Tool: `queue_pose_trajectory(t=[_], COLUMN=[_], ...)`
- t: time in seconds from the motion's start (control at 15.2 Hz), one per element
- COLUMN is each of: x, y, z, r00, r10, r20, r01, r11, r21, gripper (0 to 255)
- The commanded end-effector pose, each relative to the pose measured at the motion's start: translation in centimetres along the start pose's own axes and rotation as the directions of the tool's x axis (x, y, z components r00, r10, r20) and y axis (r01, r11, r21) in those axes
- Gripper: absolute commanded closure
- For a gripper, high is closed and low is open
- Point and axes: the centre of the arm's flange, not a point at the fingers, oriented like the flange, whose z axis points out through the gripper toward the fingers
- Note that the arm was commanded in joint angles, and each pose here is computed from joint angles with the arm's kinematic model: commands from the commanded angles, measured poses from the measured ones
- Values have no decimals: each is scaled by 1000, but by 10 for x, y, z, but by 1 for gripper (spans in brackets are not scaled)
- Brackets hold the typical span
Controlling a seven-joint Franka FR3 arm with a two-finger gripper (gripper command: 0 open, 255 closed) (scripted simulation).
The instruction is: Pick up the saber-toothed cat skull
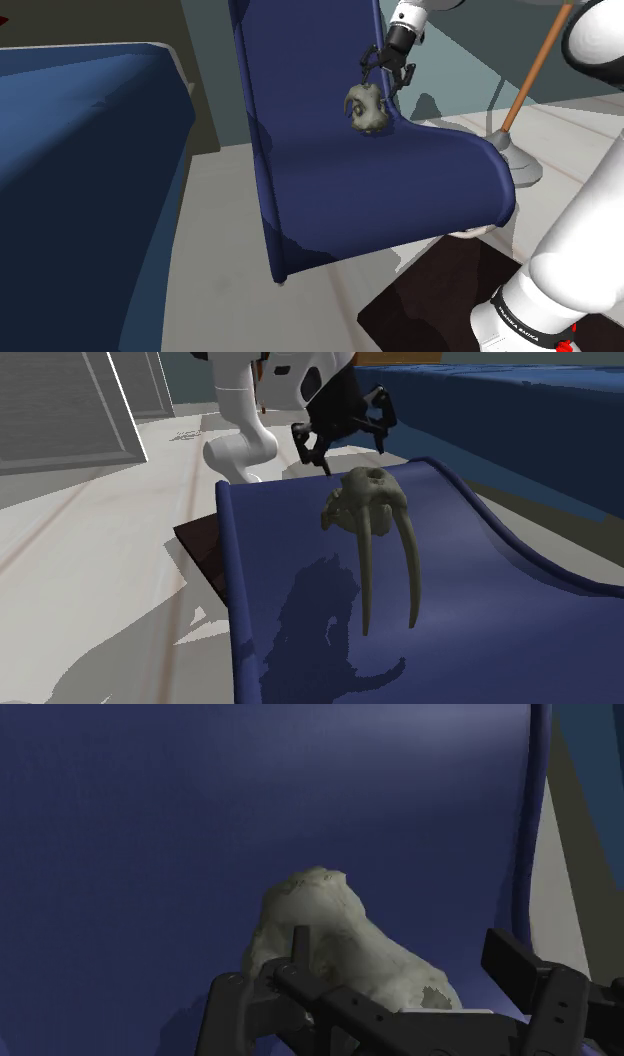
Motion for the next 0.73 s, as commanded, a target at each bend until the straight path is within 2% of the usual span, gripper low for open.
queue_pose_trajectory(t=[0.0, 0.33, 0.66], x=[26, 90, 152], y=[5, 24, 53], z=[-8, -26, -40], r00=[999, 983, 952], r10=[52, 176, 292], r20=[12, 47, 93], r01=[-52, -181, -306], r11=[998, 974, 925], r21=[41, 138, 227], gripper=[0, 0, 0])
